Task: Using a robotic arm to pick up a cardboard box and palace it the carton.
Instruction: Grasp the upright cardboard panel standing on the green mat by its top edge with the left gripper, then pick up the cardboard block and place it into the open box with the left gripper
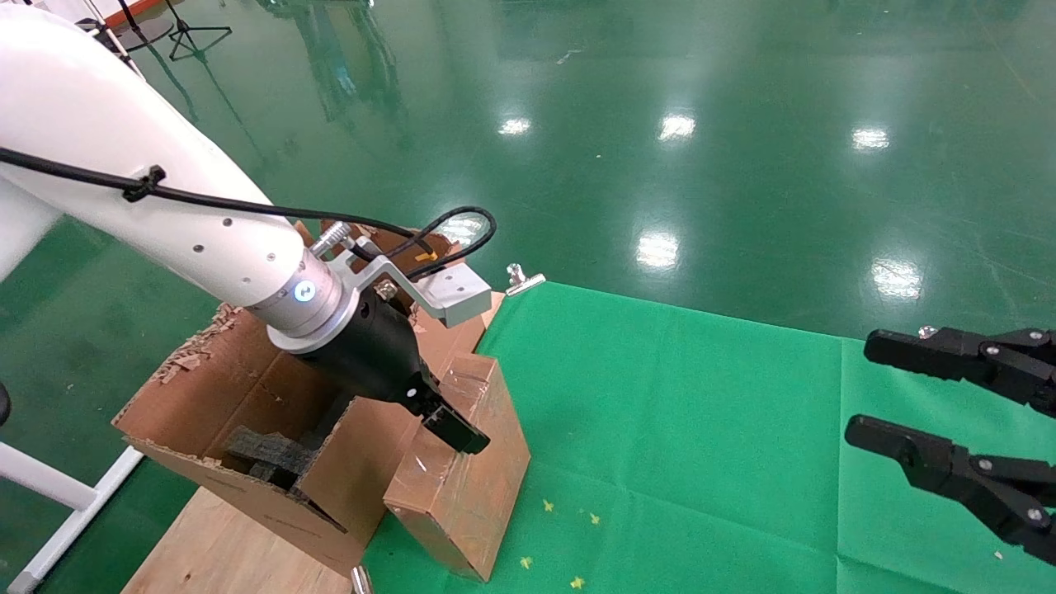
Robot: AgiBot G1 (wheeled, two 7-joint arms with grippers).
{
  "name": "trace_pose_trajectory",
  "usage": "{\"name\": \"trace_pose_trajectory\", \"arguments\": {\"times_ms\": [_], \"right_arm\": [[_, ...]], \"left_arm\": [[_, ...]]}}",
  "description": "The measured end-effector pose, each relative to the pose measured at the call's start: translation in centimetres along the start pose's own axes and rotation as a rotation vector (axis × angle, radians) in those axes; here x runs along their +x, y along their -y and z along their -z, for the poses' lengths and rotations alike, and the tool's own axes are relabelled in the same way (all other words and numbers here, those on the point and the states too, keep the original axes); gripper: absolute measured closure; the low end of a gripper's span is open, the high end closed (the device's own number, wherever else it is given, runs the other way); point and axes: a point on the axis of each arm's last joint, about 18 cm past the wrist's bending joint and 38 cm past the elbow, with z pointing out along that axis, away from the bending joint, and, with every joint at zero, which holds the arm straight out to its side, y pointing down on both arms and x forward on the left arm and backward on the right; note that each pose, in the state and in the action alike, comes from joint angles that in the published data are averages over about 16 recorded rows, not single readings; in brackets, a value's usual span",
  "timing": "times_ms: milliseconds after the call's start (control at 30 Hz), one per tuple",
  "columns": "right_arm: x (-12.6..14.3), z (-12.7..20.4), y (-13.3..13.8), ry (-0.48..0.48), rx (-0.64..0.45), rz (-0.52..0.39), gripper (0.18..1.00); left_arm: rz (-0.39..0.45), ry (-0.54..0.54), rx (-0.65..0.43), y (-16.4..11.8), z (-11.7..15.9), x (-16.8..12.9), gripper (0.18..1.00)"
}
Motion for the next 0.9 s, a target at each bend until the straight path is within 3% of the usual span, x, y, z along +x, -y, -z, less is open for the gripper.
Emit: {"name": "trace_pose_trajectory", "arguments": {"times_ms": [267, 467, 667, 900], "right_arm": [[0.0, 0.0, 0.0, 0.000, 0.000, 0.000, 0.561], [0.0, 0.0, 0.0, 0.000, 0.000, 0.000, 0.421], [0.0, 0.0, 0.0, 0.000, 0.000, 0.000, 0.312], [0.0, 0.0, 0.0, 0.000, 0.000, 0.000, 0.227]], "left_arm": [[-0.005, 0.002, 0.029, 0.4, 0.4, -0.4, 0.496], [-0.005, 0.032, 0.115, 1.3, 1.8, -1.7, 0.636], [0.000, 0.070, 0.272, 2.6, 5.2, -4.1, 0.751], [0.004, 0.119, 0.464, 3.0, 11.1, -8.1, 0.818]]}}
